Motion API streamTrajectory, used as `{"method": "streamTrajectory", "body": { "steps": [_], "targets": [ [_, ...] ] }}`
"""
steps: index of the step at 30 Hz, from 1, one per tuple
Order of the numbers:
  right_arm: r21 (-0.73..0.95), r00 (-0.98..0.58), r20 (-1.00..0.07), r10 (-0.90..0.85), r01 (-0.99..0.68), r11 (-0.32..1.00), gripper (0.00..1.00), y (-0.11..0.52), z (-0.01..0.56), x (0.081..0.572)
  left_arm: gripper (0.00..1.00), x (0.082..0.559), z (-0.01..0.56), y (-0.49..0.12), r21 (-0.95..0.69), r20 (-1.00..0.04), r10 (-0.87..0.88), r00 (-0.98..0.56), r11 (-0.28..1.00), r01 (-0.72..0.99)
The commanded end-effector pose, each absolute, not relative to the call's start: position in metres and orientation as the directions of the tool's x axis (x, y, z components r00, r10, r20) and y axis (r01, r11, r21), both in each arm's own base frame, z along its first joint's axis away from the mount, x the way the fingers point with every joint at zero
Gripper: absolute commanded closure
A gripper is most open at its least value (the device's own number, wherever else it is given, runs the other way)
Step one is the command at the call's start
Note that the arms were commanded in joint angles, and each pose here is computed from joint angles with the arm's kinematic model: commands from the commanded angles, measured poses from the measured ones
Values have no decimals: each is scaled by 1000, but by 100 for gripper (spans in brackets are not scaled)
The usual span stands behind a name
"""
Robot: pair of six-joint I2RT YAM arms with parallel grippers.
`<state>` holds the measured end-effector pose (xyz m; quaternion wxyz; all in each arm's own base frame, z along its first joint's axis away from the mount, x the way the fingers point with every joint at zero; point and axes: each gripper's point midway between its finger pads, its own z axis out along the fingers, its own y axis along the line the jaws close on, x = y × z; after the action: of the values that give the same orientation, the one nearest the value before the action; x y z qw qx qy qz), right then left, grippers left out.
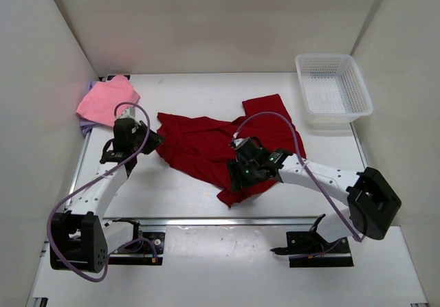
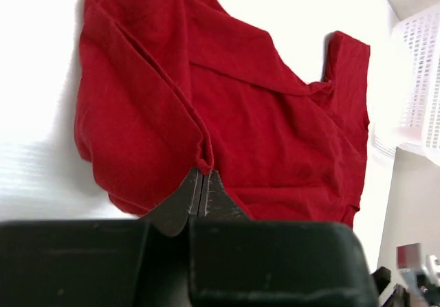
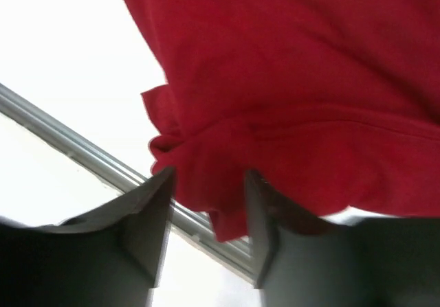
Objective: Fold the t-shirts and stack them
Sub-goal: Flatten out the tshirt
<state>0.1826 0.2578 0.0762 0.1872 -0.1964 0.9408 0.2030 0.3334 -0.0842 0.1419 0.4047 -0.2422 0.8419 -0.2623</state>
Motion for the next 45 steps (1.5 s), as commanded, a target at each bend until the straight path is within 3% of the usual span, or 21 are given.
{"method": "streamTrajectory", "body": {
  "steps": [1,5,12,13,14,15,18,22,23,25,29,30,32,34,39,41,42,45],
  "targets": [
    [266,-839,-467,-280,-434,861,50,266,84,196,100,336,146,-87,-642,-582,-617,-530,749,-167],
    [181,-858,-437,-270,-378,908,33,250,60,207,100,334,139,-92,-650,-567,-618,-544,742,-166],
    [221,-873,-380,-305,-406,887,33,254,44,199,100,335,137,-96,-654,-563,-620,-547,739,-165],
    [222,-874,-379,-304,-405,887,43,256,45,196,100,335,135,-96,-649,-565,-618,-547,742,-167],
    [219,-877,-376,-299,-398,891,69,255,46,196,100,335,135,-96,-650,-563,-618,-549,741,-167],
    [203,-874,-386,-297,-394,896,86,251,47,194,100,334,133,-95,-652,-558,-619,-553,739,-169],
    [193,-875,-409,-260,-361,912,100,235,55,188,100,336,133,-90,-655,-555,-628,-546,734,-178],
    [252,-890,-433,-145,-274,928,100,206,68,170,100,339,132,-82,-657,-548,-640,-538,728,-197],
    [245,-907,-398,-139,-251,937,100,194,58,157,100,339,133,-81,-661,-546,-645,-535,724,-198],
    [299,-922,-383,-53,-178,937,98,177,51,138,100,338,130,-79,-662,-540,-649,-536,721,-207],
    [438,-922,-361,143,-33,898,75,150,49,124,100,336,129,-68,-657,-539,-660,-523,718,-230],
    [506,-885,-407,225,-13,863,45,146,68,140,100,337,136,-68,-668,-539,-664,-517,712,-218],
    [518,-869,-409,277,28,855,39,136,72,155,100,339,139,-59,-669,-541,-679,-496,705,-237],
    [544,-885,-366,287,47,838,34,131,62,164,100,341,144,-61,-672,-548,-675,-495,707,-221],
    [421,-810,-489,323,105,901,27,104,68,205,100,337,145,-78,-674,-552,-651,-520,716,-182],
    [378,-825,-491,278,85,922,27,102,67,215,100,335,137,-82,-679,-539,-656,-529,710,-188],
    [360,-840,-485,244,62,931,28,105,66,215,100,336,136,-88,-679,-535,-648,-542,712,-180],
    [226,-848,-511,138,22,974,43,112,66,221,100,335,130,-93,-679,-528,-645,-552,711,-181]
  ]
}}
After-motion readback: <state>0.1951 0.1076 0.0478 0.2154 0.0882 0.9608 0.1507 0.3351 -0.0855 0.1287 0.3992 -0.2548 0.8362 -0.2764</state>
